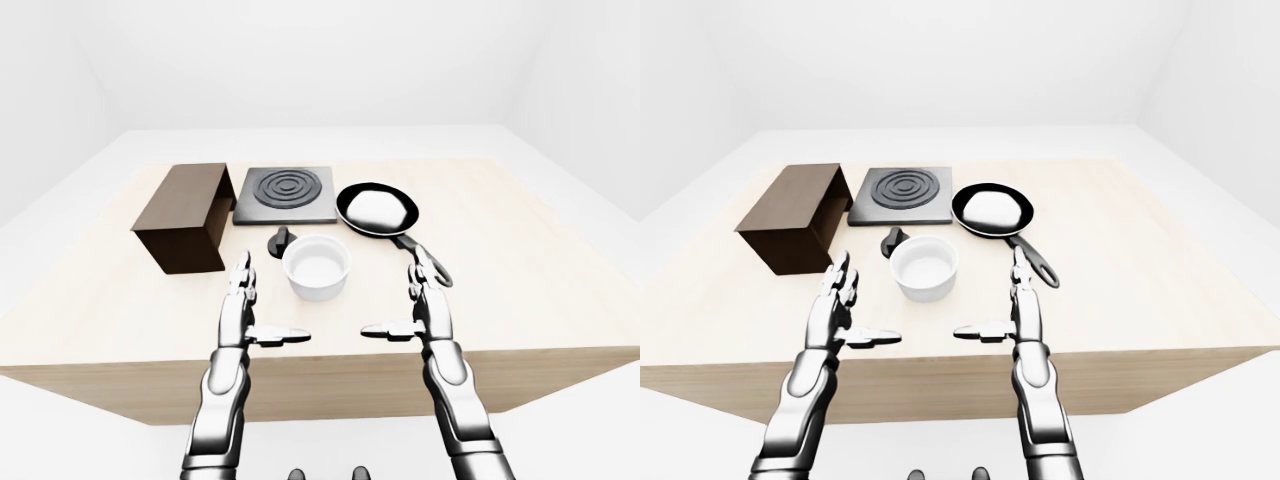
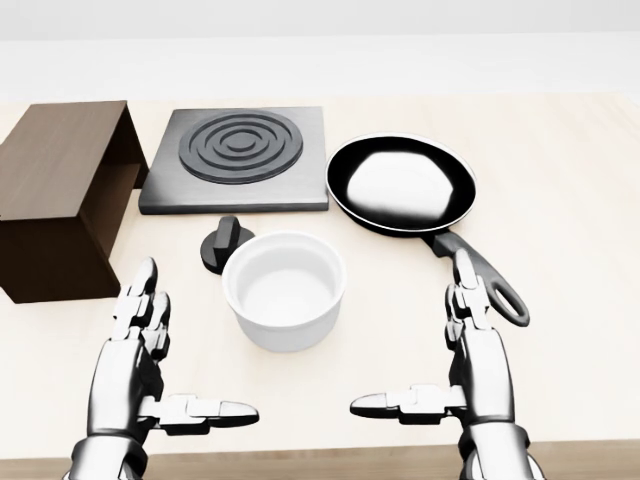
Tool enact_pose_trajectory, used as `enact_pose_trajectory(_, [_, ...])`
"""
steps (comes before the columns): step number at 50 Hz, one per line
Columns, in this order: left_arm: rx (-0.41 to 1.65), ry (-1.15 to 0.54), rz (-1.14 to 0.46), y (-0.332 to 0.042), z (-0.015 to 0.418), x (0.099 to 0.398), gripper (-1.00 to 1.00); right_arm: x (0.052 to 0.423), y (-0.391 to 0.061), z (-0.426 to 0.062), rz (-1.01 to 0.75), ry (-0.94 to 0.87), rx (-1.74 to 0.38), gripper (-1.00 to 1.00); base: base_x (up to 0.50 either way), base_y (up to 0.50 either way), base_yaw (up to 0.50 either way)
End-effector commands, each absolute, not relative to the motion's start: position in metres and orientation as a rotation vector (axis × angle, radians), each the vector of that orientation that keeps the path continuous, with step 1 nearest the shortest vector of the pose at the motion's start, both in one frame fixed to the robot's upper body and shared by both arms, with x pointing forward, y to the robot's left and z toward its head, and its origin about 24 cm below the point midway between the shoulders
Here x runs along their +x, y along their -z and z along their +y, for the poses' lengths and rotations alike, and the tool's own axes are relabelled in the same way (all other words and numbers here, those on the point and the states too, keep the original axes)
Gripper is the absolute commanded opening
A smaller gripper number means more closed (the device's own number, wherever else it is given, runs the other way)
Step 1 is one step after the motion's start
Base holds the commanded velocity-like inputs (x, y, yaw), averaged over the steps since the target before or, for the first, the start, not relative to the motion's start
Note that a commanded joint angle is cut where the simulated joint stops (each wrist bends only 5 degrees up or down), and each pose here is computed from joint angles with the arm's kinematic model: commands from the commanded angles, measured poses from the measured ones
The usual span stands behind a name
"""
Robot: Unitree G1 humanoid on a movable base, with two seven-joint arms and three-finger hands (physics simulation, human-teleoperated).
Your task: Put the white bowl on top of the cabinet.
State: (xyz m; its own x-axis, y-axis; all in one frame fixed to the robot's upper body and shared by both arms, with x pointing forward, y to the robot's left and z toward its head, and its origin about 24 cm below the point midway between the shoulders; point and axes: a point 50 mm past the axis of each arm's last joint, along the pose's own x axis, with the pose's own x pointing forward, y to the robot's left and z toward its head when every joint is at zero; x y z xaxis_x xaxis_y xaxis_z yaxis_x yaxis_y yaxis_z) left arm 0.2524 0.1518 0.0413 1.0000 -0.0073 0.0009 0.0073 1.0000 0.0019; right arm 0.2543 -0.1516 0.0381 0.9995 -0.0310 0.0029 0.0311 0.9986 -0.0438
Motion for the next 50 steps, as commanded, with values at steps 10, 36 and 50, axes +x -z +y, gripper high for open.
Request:
enact_pose_trajectory(10, [0.019,0.034,-0.004,-0.0408,0.1517,0.2452,1.00,0.2503,-0.0356,-0.1580,-0.034,0.145,-0.152,1.00,0.00,0.00,0.00])
enact_pose_trajectory(36, [0.039,0.050,-0.012,-0.0422,0.1479,0.2408,1.00,0.2510,-0.0326,-0.1548,-0.017,0.080,-0.131,1.00,0.11,0.00,0.00])
enact_pose_trajectory(50, [0.066,0.049,-0.018,-0.0420,0.1457,0.2386,1.00,0.2497,-0.0329,-0.1546,-0.019,0.082,-0.127,1.00,0.26,0.00,0.00])
